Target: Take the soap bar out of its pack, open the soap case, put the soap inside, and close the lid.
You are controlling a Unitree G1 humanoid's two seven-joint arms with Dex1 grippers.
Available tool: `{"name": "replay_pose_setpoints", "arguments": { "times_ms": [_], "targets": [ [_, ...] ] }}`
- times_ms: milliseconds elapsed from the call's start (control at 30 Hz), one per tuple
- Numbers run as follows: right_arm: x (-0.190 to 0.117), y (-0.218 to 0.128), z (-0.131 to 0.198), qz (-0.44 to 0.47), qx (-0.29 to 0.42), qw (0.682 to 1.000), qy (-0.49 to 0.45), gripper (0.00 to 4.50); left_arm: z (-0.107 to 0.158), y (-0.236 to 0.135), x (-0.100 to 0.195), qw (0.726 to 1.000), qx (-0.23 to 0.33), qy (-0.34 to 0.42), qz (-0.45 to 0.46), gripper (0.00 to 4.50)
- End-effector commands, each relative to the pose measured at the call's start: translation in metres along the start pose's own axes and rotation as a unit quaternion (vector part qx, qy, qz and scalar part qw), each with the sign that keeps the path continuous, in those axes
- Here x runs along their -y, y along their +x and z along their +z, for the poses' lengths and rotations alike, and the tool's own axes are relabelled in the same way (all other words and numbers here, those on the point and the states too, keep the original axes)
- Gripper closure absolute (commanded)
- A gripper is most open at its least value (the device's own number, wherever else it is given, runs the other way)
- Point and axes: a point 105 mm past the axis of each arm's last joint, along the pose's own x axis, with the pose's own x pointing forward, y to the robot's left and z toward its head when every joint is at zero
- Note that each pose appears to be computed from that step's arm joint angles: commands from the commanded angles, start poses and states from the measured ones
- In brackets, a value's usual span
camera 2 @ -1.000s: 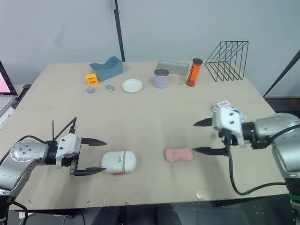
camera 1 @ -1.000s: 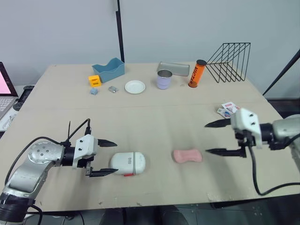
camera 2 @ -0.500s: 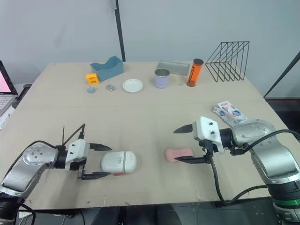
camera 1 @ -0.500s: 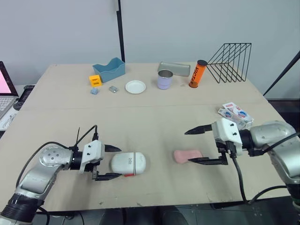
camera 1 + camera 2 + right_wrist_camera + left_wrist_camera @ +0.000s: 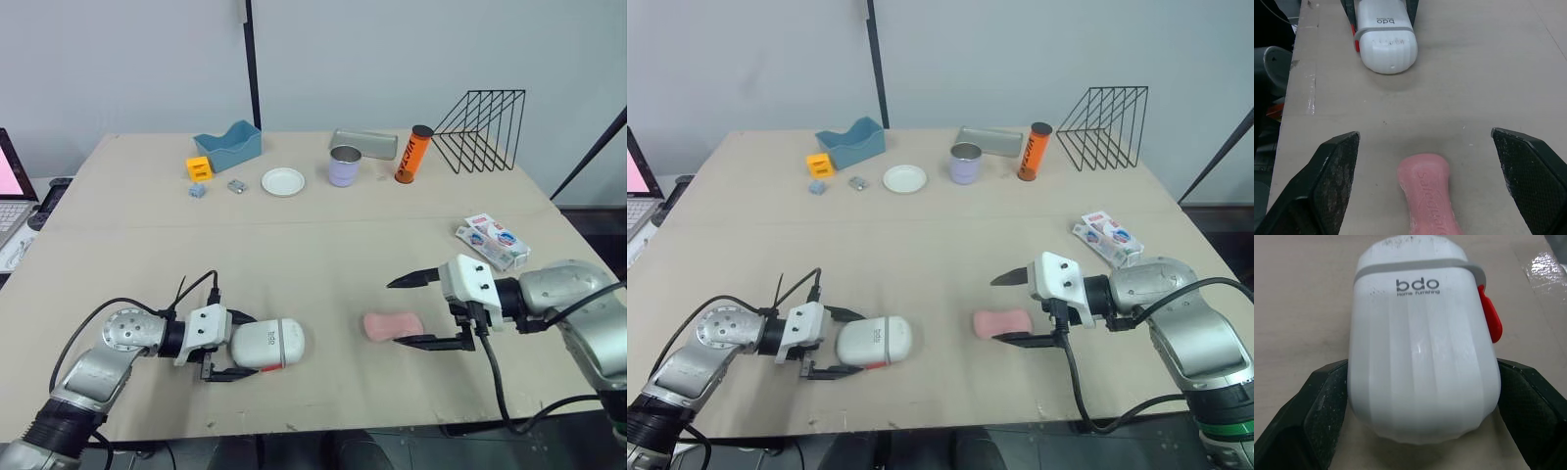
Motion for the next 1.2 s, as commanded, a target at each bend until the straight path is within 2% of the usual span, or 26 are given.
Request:
{"name": "replay_pose_setpoints", "arguments": {
  "times_ms": [33,500,533,600,967,1100,1200],
  "targets": [
    [0.002,-0.004,0.008,-0.009,-0.004,1.000,-0.025,0.03,0.007,0.000,-0.005,1.000,0.006,0.017,0.006,0.00],
    [0.004,-0.004,0.005,-0.011,-0.010,1.000,-0.024,0.03,0.006,0.005,-0.008,1.000,0.008,0.002,0.010,0.00],
    [0.004,-0.004,0.005,-0.012,-0.010,1.000,-0.024,0.00,0.005,0.005,-0.007,1.000,0.007,0.001,0.009,0.49],
    [0.004,-0.004,0.004,-0.012,-0.012,1.000,-0.024,0.00,0.004,0.005,-0.007,1.000,0.005,0.000,0.008,0.98],
    [0.006,-0.001,0.004,-0.017,-0.006,1.000,-0.014,0.00,0.010,0.003,-0.011,0.999,0.022,0.021,0.023,1.00],
    [0.022,0.000,0.010,-0.052,0.013,0.998,0.037,0.00,0.030,-0.011,-0.026,0.994,0.064,0.053,0.072,1.00],
    [0.043,0.004,0.012,-0.087,0.026,0.987,0.134,0.00,0.043,-0.029,-0.027,0.991,0.071,0.074,0.085,1.00]
  ]
}}
